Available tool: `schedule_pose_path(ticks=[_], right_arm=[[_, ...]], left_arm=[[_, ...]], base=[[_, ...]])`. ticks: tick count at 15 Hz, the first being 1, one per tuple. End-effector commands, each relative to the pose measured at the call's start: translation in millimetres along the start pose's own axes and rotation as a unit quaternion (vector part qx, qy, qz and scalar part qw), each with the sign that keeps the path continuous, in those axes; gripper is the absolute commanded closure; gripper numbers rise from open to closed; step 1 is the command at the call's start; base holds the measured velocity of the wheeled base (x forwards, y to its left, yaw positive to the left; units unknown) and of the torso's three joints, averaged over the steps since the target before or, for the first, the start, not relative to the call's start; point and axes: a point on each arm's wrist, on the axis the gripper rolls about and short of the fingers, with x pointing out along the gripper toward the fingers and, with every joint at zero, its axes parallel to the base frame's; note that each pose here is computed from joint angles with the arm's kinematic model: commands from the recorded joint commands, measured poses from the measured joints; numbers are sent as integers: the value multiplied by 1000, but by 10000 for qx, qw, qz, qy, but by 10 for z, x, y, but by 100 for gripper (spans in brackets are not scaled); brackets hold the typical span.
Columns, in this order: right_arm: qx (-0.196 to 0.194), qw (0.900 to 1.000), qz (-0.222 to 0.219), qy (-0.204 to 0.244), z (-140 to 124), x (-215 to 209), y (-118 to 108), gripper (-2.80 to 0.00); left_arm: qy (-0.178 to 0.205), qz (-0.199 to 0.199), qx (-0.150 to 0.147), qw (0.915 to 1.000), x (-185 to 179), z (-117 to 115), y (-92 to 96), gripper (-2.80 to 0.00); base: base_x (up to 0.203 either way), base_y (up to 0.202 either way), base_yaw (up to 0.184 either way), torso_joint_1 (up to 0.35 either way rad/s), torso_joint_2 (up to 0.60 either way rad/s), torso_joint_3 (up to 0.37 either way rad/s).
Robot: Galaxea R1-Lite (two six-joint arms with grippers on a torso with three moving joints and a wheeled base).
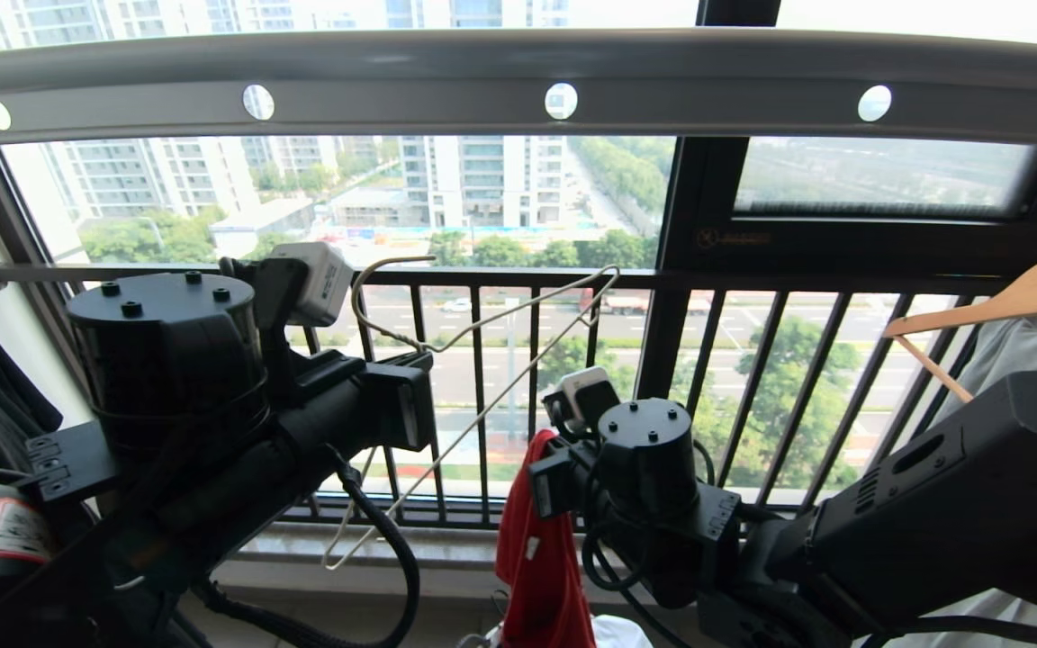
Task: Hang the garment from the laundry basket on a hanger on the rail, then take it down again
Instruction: Put clothes in the basket
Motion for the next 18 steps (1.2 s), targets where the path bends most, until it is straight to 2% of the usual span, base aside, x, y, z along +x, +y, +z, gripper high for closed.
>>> schedule_pose_path(ticks=[1,5,10,14,18], right_arm=[[-143,9997,-134,110,-146,119,-60,0],[-672,9971,-356,46,-273,378,-185,0],[-1368,9885,-409,499,-650,620,-329,0],[-1608,9838,-351,712,-870,775,-402,0],[-1647,9823,-337,820,-1009,855,-391,0]], left_arm=[[44,122,53,9999,55,-40,-3,0],[8,157,56,9999,56,-20,12,0],[-29,175,98,9998,76,8,7,0],[-85,195,148,9997,62,39,17,0],[-115,205,169,9996,49,57,22,0]], base=[[0,0,0,0,0,0],[0,0,0,0,0,0],[0,0,0,0,0,0],[0,0,0,0,0,0],[0,0,0,0,0,0]])
